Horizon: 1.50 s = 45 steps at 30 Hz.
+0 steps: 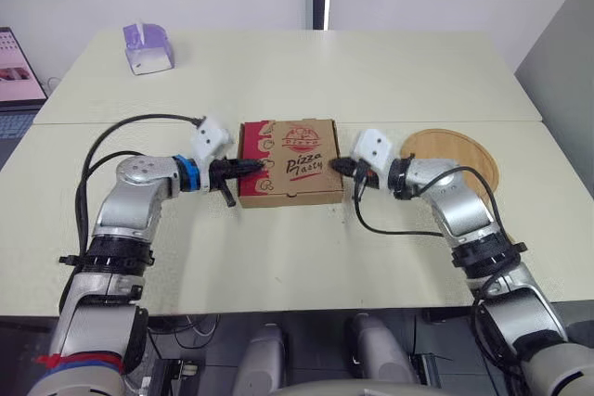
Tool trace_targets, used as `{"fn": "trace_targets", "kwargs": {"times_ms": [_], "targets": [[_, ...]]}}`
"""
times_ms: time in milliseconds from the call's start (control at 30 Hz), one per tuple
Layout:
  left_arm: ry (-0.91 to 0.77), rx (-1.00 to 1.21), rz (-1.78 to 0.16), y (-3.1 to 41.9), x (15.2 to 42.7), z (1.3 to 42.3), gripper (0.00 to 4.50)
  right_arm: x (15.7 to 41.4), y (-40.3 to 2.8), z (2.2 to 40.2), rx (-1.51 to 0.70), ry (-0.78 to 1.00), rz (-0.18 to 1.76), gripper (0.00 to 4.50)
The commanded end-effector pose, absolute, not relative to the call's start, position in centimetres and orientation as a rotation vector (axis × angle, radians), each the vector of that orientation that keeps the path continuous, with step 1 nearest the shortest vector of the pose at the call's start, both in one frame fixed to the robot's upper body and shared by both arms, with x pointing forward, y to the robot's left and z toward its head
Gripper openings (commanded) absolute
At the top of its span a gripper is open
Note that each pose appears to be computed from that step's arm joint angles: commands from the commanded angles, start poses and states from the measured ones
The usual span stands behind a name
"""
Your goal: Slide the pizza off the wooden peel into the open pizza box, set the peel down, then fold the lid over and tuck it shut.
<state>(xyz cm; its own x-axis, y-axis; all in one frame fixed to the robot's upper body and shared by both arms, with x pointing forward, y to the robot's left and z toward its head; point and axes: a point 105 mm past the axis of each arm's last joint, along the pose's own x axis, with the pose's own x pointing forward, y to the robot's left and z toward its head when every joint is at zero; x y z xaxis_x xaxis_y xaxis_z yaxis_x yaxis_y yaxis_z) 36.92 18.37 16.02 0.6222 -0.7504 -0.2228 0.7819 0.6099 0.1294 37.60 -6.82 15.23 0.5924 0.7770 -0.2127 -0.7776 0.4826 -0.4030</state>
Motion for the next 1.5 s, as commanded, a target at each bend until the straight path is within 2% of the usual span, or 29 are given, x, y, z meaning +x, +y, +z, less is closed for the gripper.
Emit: {"fn": "trace_targets", "kwargs": {"times_ms": [33,167,367,633,733,1067,1300,1500], "targets": [[0.081,0.217,-0.739,21.2,37.4,18.8,0.0,39.3,-8.6,17.0,-0.53,-0.061,0.83,0.03],[0.139,0.28,-0.608,24.2,37.1,17.6,0.0,40.2,-9.6,15.7,-0.602,-0.017,0.786,0.03],[0.249,0.346,-0.622,23.5,36.4,14.2,0.0,39.8,-9.0,13.2,-0.625,0.072,0.844,0.03],[0.264,0.334,-0.753,19.9,36.2,12.4,0.0,37.2,-6.7,12.4,-0.513,0.104,0.993,0.03],[0.269,0.344,-0.829,18.5,35.7,12.1,0.0,35.3,-5.9,12.4,-0.468,0.12,1.08,0.03],[0.311,0.337,-1.121,13.2,32.0,11.1,0.0,32.3,-8.0,12.8,-0.48,0.179,1.112,0.03],[0.357,0.333,-1.186,12.0,30.7,9.7,0.0,28.8,-9.6,11.5,-0.509,0.294,1.208,0.03],[0.394,0.34,-1.189,12.9,30.2,9.4,0.0,29.4,-9.9,11.2,-0.522,0.295,1.171,0.03]]}}
